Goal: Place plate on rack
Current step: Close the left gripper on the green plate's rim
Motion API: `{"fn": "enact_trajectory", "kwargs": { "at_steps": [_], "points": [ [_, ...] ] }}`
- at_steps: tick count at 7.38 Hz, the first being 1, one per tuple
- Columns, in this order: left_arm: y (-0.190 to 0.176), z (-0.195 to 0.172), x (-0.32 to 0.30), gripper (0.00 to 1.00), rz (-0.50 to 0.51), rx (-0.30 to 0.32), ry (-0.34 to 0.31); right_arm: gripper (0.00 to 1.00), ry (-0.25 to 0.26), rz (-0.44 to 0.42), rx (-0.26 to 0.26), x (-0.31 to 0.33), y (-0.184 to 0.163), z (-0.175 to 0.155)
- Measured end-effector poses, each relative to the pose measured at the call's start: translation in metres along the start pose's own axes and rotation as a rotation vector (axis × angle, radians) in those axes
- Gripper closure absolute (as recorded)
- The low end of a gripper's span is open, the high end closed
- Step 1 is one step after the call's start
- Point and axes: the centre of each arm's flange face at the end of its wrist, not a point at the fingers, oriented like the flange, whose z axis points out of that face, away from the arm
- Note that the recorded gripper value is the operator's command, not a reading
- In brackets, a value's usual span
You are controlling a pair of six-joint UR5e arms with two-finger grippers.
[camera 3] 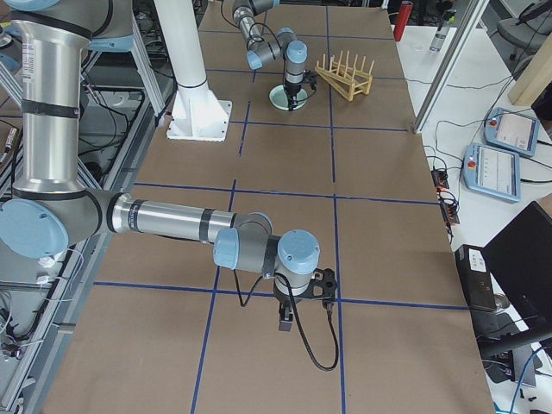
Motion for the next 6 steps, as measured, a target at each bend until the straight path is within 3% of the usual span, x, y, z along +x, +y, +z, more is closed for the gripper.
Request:
{"fn": "enact_trajectory", "kwargs": {
  "at_steps": [1, 4, 5, 6],
  "points": [
    [0.000, 0.001, 0.000, 1.00, 0.000, 0.000, -0.001, 0.00, 0.000, 0.000, 0.000, 0.000, 0.000, 0.000],
    [0.000, -0.002, -0.003, 1.00, 0.001, -0.002, 0.008, 0.00, 0.000, -0.001, -0.001, 0.000, 0.000, 0.000],
    [0.004, -0.024, 0.000, 1.00, 0.011, 0.005, 0.051, 0.00, 0.000, -0.001, -0.001, 0.000, 0.000, 0.000],
    [0.006, -0.069, 0.001, 1.00, 0.027, 0.024, 0.134, 0.00, 0.000, 0.000, -0.001, 0.000, 0.000, 0.000]
  ]
}}
